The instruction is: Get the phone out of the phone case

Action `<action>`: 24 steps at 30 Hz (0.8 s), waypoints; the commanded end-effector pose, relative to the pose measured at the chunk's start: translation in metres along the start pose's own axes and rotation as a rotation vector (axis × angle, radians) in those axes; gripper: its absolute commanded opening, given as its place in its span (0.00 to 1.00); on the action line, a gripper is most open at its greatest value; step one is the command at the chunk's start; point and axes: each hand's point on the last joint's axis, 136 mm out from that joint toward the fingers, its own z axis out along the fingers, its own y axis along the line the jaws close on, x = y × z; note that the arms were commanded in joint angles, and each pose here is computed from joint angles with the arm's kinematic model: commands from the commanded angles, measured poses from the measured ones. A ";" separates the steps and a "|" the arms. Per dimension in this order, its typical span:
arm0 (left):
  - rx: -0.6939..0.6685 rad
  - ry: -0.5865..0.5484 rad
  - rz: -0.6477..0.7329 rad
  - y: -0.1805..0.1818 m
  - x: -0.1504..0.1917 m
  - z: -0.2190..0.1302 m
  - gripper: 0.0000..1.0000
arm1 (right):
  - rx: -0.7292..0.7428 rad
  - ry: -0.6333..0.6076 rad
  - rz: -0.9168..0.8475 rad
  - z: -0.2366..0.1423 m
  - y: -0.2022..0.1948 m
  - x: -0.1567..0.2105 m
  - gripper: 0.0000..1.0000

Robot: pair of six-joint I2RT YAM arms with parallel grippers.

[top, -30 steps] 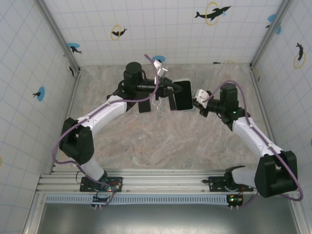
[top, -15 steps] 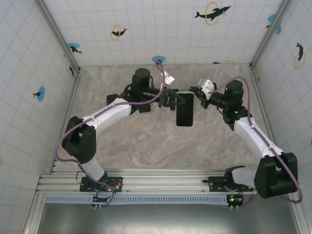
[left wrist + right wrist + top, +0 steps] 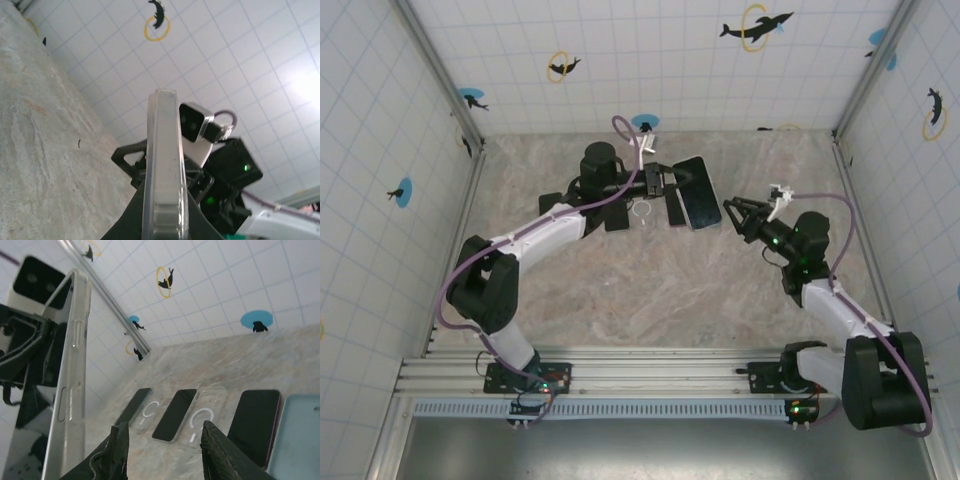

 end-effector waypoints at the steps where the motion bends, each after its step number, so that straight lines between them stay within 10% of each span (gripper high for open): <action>1: 0.038 -0.104 -0.028 -0.013 -0.025 -0.004 0.00 | -0.064 -0.129 0.142 -0.009 0.020 -0.023 0.42; 24: 0.121 -0.183 -0.148 -0.013 -0.031 -0.005 0.00 | -0.144 -0.073 0.252 0.000 0.038 -0.001 0.37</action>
